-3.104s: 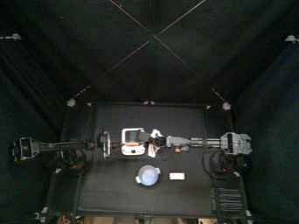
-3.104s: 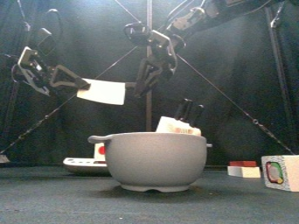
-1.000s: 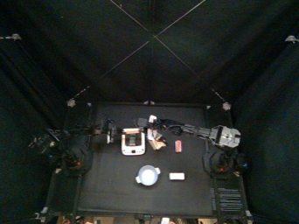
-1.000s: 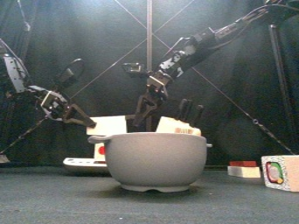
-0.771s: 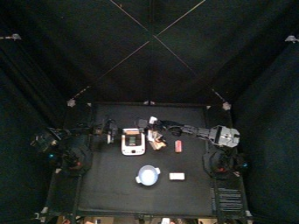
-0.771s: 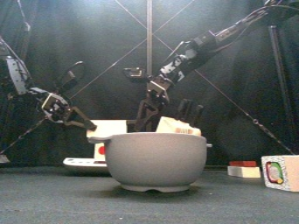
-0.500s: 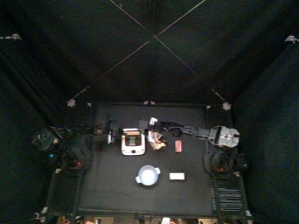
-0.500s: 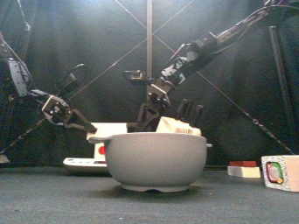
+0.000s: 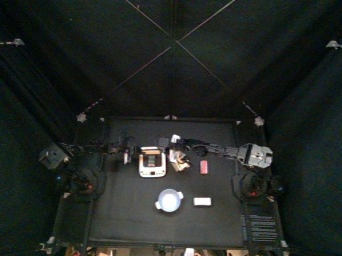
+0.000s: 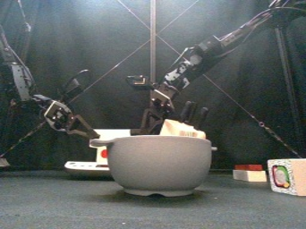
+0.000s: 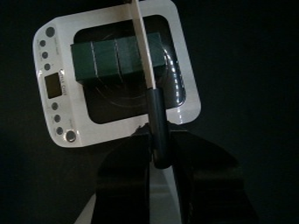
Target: Cut sushi roll
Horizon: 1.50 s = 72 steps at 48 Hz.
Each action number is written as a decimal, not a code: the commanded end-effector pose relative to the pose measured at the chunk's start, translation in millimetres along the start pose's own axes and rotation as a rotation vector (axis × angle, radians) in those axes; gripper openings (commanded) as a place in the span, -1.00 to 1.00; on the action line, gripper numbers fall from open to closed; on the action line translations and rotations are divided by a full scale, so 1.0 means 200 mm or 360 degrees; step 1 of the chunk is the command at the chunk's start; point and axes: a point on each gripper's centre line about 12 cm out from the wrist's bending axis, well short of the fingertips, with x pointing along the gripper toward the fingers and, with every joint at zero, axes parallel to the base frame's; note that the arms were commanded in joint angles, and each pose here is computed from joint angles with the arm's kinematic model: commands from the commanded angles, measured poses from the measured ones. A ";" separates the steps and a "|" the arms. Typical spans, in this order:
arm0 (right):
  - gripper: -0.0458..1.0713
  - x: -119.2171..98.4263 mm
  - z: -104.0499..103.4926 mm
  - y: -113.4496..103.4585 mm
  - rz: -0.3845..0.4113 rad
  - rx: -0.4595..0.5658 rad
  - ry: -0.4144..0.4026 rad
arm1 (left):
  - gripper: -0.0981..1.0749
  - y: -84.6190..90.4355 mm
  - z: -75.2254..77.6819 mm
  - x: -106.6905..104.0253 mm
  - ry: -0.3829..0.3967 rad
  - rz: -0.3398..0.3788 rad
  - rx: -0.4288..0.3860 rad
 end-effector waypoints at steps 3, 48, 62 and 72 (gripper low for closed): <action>-0.05 -0.04 0.05 -0.02 -0.0019 0.0015 -0.0061 | -0.60 0.01 0.02 0.01 -0.0016 0.0000 0.0007; -0.05 0.07 0.00 -0.07 -0.0032 0.0082 -0.0012 | -0.60 0.07 -0.10 0.07 0.0097 0.0059 -0.0094; -0.05 0.05 0.04 -0.12 -0.0051 0.0120 -0.0063 | -0.60 0.11 -0.07 0.08 0.0099 0.0087 -0.0064; -0.05 0.02 0.06 -0.10 -0.0044 0.0104 -0.0078 | -0.60 0.07 -0.05 0.05 0.0082 0.0088 -0.0046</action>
